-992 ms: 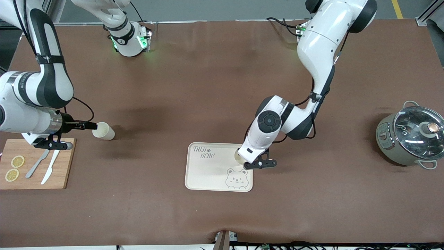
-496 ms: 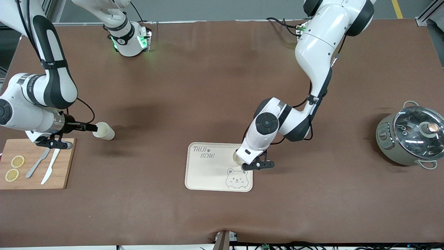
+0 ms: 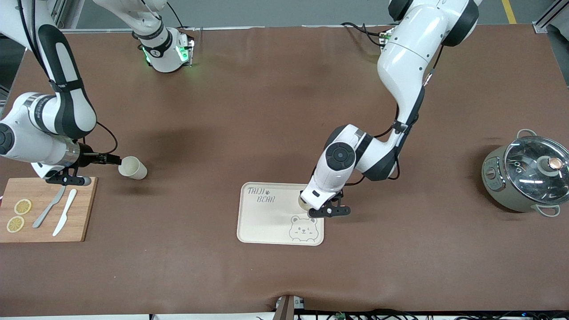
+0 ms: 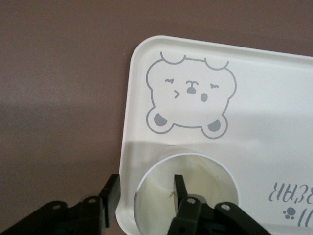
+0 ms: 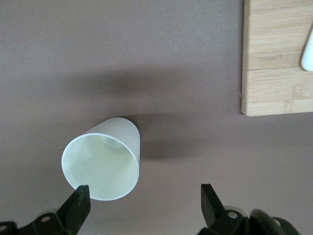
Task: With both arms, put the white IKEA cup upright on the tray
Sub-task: 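Release the cup on the tray while the right gripper reaches the second cup, then withdraw the left gripper while the right gripper closes on the second cup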
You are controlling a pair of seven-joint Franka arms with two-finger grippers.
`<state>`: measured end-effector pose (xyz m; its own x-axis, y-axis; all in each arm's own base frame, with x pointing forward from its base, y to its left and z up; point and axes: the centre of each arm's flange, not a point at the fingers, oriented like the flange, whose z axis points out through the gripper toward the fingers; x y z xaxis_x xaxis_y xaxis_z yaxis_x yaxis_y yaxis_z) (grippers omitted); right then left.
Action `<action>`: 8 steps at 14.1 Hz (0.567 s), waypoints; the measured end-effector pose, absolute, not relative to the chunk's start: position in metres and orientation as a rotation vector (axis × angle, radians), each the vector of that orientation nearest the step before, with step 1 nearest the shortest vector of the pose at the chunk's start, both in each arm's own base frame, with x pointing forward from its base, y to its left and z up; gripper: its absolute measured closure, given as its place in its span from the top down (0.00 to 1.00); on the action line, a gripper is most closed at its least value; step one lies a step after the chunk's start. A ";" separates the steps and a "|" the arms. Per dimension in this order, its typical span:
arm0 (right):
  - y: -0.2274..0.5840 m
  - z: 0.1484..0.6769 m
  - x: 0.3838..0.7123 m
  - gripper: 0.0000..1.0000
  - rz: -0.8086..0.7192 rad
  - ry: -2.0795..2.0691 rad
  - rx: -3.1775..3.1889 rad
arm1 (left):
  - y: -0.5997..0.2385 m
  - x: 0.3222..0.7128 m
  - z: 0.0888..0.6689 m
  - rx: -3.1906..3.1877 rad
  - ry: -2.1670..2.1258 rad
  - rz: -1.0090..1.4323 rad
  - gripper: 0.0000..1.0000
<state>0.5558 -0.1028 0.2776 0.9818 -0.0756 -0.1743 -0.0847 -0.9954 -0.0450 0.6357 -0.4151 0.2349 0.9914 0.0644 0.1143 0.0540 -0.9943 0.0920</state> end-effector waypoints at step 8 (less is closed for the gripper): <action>-0.091 0.242 0.547 0.55 0.199 0.160 -3.054 | -0.412 0.648 0.262 3.032 0.084 0.255 1.00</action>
<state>0.5475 -0.0906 0.2425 0.9861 -0.0989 -0.1335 -0.1089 -0.9916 -0.0698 0.6477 -0.4124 0.2622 0.9844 0.0629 0.1641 0.0465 -0.9937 0.1019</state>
